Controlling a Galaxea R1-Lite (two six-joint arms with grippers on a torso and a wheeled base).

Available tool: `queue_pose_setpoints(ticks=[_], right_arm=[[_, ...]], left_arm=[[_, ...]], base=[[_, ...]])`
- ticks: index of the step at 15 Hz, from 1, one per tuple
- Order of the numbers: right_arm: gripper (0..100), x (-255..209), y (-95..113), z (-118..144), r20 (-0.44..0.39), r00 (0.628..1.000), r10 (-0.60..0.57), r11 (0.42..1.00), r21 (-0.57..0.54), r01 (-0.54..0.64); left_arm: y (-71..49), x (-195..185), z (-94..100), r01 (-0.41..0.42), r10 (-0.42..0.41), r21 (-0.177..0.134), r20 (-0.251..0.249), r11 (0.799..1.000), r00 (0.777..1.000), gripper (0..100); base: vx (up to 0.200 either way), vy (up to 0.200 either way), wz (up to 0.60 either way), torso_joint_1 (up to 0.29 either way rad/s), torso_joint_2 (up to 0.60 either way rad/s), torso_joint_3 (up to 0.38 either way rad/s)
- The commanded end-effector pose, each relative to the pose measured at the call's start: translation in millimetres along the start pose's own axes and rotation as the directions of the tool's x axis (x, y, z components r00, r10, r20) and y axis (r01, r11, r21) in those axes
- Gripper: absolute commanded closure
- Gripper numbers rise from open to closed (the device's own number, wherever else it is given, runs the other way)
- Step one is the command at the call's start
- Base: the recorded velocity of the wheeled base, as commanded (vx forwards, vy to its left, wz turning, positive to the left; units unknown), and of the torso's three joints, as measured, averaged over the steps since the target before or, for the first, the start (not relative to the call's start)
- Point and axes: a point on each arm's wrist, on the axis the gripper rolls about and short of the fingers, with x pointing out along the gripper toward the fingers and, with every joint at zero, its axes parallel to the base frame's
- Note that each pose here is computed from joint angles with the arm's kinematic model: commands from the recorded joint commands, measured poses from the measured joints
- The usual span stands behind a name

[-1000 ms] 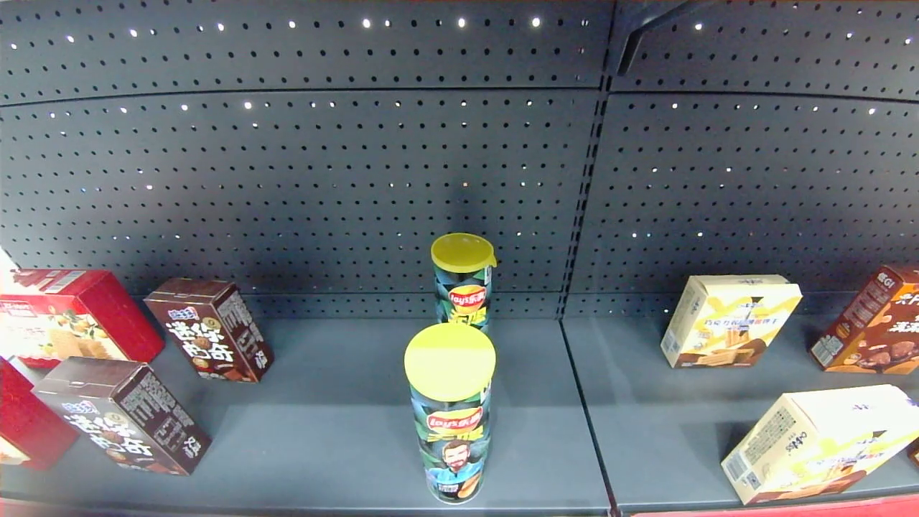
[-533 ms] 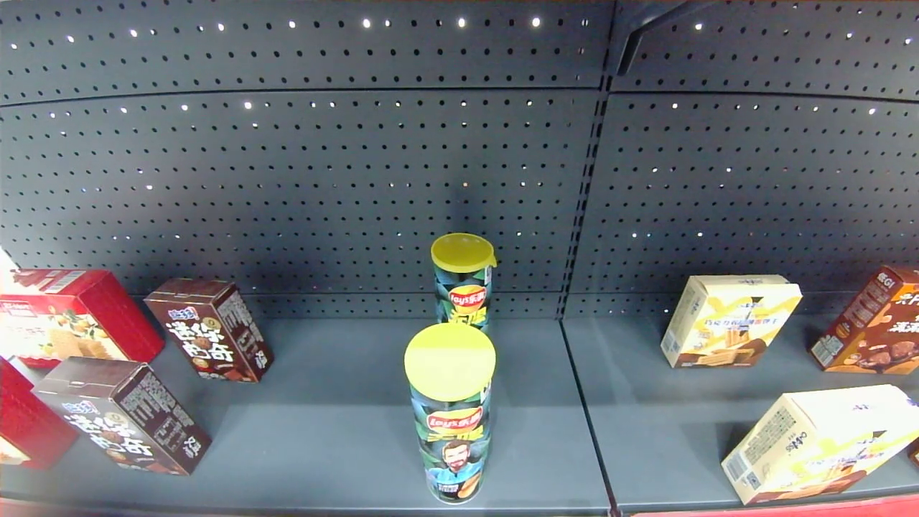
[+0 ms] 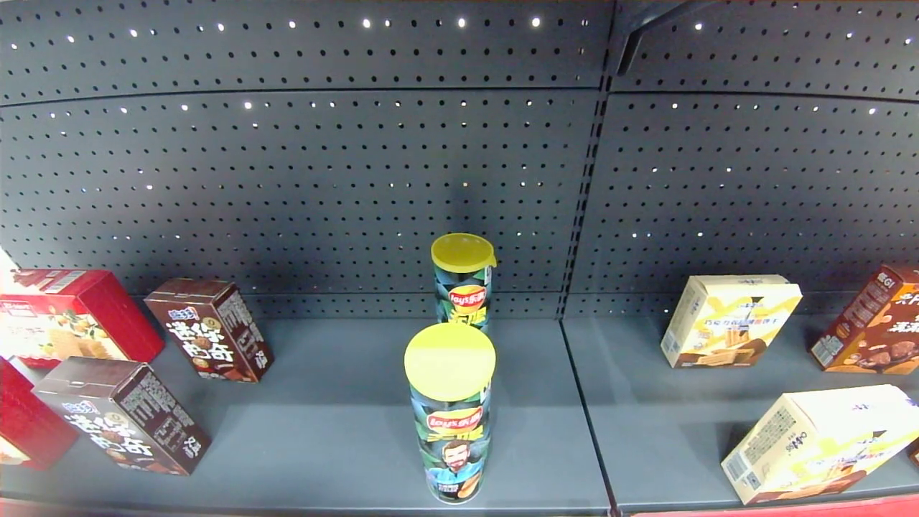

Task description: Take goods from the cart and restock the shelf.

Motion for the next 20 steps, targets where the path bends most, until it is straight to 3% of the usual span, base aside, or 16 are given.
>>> queue_pose_setpoints(ticks=[1,2,3,4,5,6,7,8,9,11,17,20], right_arm=[[0,0.1,0.0,0.0,-0.002,1.000,0.000,1.000,0.001,0.000],[0,0.0,0.0,0.1,-0.003,1.000,0.000,1.000,0.003,0.000],[0,0.0,0.0,0.1,-0.003,1.000,0.000,1.000,0.003,0.000],[0,0.1,0.0,0.2,-0.001,1.000,-0.001,1.000,0.002,0.001],[0,0.1,-0.2,0.0,-0.002,1.000,-0.007,1.000,0.003,0.007],[0,-0.1,-0.6,0.0,-0.005,1.000,-0.027,1.000,0.005,0.027],[0,-0.1,-0.9,0.0,-0.005,0.999,-0.040,0.999,0.005,0.040],[0,0.0,-0.9,-0.3,-0.005,0.999,-0.041,0.999,0.002,0.041],[0,-0.1,-1.0,0.1,-0.004,0.999,-0.044,0.999,0.003,0.044],[0,0.0,-1.0,0.2,-0.001,0.999,-0.044,0.999,0.002,0.044],[0,0.2,-0.7,-0.1,-0.001,1.000,-0.030,1.000,-0.005,0.030],[0,0.2,-0.8,0.1,0.001,0.999,-0.032,0.998,-0.062,0.032]], left_arm=[[-0.2,0.1,0.1,-0.023,0.023,0.092,0.000,0.995,1.000,0],[-0.1,0.2,-0.2,-0.024,0.025,0.152,-0.004,0.988,1.000,0],[-0.1,0.0,-0.6,-0.023,0.026,0.189,-0.014,0.982,1.000,0],[-0.4,-0.6,0.1,-0.012,0.016,0.152,-0.024,0.988,1.000,0],[-0.6,-0.8,-0.1,0.013,-0.012,0.060,-0.017,0.998,1.000,0],[-0.7,-4.6,0.1,0.062,-0.062,-0.002,0.023,0.998,0.998,0],[-0.6,-7.4,-0.4,0.064,-0.063,-0.014,0.050,0.998,0.997,0],[-0.9,-6.4,0.3,0.071,-0.073,0.038,0.037,0.997,0.997,0],[-0.9,-6.5,-0.9,0.074,-0.079,0.117,0.035,0.990,0.996,0],[-0.9,-6.3,-0.8,0.077,-0.080,0.054,0.046,0.996,0.996,0],[-0.8,-6.2,-1.1,0.074,-0.078,0.075,0.046,0.994,0.996,0],[-1.0,-6.2,-1.2,0.082,-0.085,0.072,0.044,0.994,0.995,0]], base=[[0.000,0.000,0.00,0.000,0.00,0.000],[0.000,0.000,0.00,0.000,0.00,0.000],[0.000,0.000,0.00,0.000,0.00,0.000],[0.000,0.000,0.00,0.000,0.00,0.000],[0.000,0.000,0.00,0.000,0.00,0.000],[0.000,0.000,0.00,0.000,0.00,0.000],[0.000,0.000,0.00,0.000,0.00,0.000],[0.000,0.000,0.00,0.000,0.00,0.000],[0.000,0.000,0.00,0.000,0.00,0.000],[0.000,0.000,0.00,0.000,0.00,0.000],[0.000,0.000,0.00,0.000,0.00,0.000],[-0.200,0.000,0.00,-0.001,0.00,0.004]])
